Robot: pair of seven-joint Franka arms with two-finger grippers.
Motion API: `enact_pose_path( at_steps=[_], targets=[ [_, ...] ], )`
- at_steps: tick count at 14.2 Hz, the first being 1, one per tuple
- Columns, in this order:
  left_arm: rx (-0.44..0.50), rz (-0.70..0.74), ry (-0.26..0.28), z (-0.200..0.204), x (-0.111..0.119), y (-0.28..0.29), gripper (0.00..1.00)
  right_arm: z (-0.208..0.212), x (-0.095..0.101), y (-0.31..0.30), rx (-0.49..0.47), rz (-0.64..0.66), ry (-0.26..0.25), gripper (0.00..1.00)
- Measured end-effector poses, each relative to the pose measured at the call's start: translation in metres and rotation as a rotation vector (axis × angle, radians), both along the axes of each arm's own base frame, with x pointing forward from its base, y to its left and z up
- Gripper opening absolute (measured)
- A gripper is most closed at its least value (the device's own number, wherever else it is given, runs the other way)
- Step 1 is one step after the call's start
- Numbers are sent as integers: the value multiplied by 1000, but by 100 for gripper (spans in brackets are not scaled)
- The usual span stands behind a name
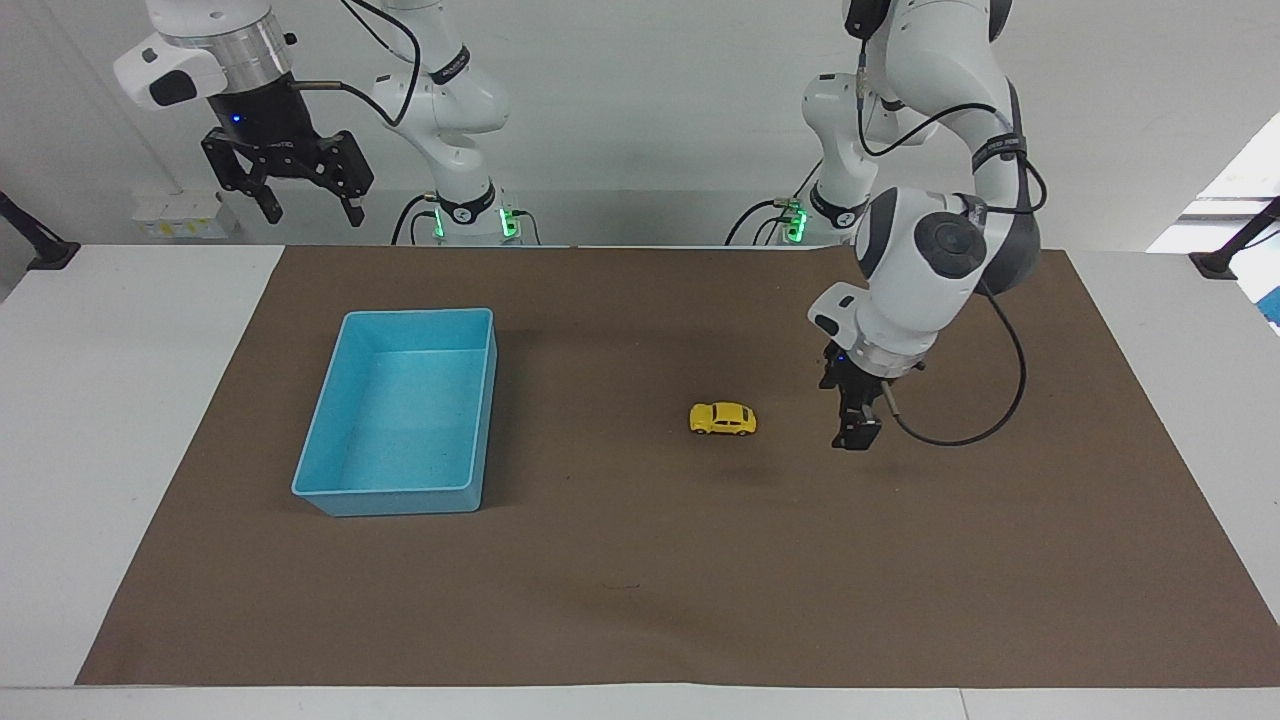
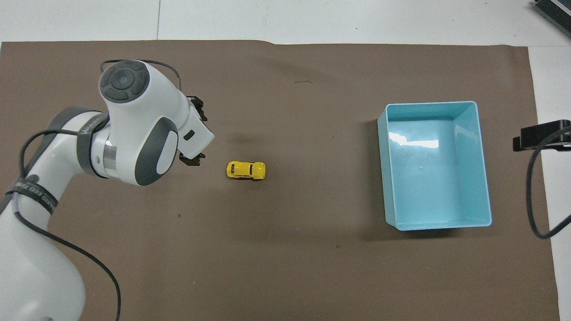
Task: Wind up and store yellow beetle car
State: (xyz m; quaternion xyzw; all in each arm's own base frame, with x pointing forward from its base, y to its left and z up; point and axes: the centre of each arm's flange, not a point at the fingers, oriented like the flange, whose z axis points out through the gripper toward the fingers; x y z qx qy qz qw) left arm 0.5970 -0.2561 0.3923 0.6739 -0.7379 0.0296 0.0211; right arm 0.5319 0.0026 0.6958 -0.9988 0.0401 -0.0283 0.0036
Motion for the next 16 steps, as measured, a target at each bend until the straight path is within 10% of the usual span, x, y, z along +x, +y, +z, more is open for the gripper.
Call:
enact_pose_path(
  at_steps=[12,16],
  targets=[
    [0,92,-8,-83,-66,-79,100,0,0,0,0,0,0,100],
    [13,104,-13,-84,-65,-77,58,0,0,0,0,0,0,100]
  ],
)
